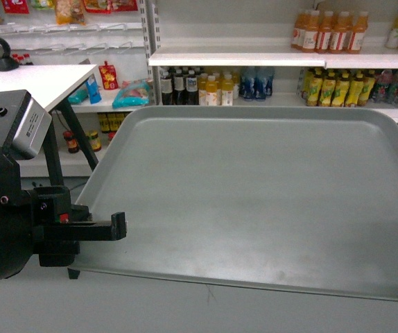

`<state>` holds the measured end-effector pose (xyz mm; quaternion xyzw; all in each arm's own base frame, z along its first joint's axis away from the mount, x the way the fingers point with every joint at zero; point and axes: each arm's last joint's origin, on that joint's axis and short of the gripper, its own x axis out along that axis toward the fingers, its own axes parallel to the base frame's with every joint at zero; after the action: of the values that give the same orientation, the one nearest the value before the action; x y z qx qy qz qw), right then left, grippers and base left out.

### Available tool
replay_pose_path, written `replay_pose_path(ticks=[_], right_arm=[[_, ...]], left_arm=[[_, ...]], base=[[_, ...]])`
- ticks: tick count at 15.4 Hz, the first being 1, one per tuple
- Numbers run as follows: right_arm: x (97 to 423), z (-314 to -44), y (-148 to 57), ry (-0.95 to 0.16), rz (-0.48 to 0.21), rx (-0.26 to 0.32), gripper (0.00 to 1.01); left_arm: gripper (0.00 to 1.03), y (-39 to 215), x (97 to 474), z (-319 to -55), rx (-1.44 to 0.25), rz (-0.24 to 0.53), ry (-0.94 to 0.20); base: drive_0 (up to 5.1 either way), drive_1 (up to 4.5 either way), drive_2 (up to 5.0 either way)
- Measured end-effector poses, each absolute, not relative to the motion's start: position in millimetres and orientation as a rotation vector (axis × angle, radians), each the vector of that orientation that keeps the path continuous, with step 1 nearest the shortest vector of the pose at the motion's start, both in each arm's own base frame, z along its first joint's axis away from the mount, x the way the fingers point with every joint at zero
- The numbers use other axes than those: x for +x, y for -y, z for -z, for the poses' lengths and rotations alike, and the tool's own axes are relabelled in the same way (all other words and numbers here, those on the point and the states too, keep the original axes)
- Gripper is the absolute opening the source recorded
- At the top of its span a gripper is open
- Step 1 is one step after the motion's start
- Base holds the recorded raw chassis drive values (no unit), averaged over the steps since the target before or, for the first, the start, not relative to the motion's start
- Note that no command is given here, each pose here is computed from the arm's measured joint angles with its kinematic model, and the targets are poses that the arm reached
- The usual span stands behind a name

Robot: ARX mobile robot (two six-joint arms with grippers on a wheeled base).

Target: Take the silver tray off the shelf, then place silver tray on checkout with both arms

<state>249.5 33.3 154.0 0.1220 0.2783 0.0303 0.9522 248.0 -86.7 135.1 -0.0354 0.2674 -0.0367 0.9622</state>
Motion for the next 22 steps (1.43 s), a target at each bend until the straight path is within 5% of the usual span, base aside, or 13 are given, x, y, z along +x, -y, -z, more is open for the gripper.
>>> replay_pose_path(ticks=[22], right_arm=[[249.7,-153.1,-33.3,-0.568,-0.061,0.248,0.02]], left_arm=[[0.03,86.6,248.0,-134.9,-0.072,0.074,-0.543]], base=[[-5.0,2.43,2.4]])
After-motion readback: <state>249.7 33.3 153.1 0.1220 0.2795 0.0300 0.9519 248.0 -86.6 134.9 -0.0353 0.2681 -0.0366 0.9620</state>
